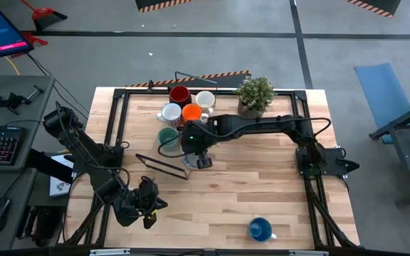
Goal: Place coffee mugs
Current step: Put the dark blue cup on the shelf
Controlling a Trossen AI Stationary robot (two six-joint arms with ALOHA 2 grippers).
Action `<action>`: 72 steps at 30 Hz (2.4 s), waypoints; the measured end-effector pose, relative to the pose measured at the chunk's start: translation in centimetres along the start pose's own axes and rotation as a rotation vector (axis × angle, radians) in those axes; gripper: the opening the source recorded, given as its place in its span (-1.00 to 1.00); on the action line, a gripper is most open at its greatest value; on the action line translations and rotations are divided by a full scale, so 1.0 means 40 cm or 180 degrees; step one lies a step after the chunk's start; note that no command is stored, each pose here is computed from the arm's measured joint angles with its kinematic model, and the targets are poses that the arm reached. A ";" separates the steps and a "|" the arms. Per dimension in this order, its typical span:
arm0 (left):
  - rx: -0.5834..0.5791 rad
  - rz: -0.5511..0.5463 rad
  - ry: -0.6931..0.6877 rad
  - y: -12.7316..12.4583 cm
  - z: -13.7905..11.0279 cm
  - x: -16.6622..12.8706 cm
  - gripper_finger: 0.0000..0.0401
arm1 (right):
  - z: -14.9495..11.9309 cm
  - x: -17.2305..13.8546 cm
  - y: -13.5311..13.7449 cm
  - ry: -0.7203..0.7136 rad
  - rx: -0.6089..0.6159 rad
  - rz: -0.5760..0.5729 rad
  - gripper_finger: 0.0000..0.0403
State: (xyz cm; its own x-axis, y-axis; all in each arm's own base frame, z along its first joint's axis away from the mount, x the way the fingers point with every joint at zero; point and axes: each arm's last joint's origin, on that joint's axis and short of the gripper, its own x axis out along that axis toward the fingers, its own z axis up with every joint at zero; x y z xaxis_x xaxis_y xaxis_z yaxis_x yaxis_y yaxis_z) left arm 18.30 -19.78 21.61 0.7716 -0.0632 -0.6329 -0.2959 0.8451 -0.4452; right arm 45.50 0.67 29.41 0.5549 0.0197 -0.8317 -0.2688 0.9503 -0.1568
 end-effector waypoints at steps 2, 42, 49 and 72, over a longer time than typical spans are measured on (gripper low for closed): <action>-0.0001 -0.0001 0.0000 0.000 0.000 0.000 -0.96 | 0.002 0.014 -0.001 -0.0022 -0.0045 -0.0013 -1.00; -0.0004 0.0003 -0.0017 0.000 0.000 0.000 -0.96 | 0.001 0.135 -0.006 -0.0075 -0.0195 -0.0043 -0.99; -0.0007 0.0001 -0.0018 0.000 0.000 0.000 -0.96 | 0.004 0.134 -0.008 -0.0121 -0.0193 -0.0061 -0.83; -0.0024 -0.0015 -0.0023 -0.001 0.001 0.000 -0.96 | 0.012 0.128 -0.052 -0.0341 0.0063 -0.0192 -0.53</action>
State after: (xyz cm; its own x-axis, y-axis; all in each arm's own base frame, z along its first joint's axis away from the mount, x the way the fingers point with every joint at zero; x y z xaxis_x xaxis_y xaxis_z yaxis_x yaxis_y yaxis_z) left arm 18.34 -19.81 21.65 0.7770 -0.0633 -0.6263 -0.2965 0.8409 -0.4528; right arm 49.26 -1.06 25.74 0.6509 -0.0057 -0.7591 -0.2173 0.9567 -0.1935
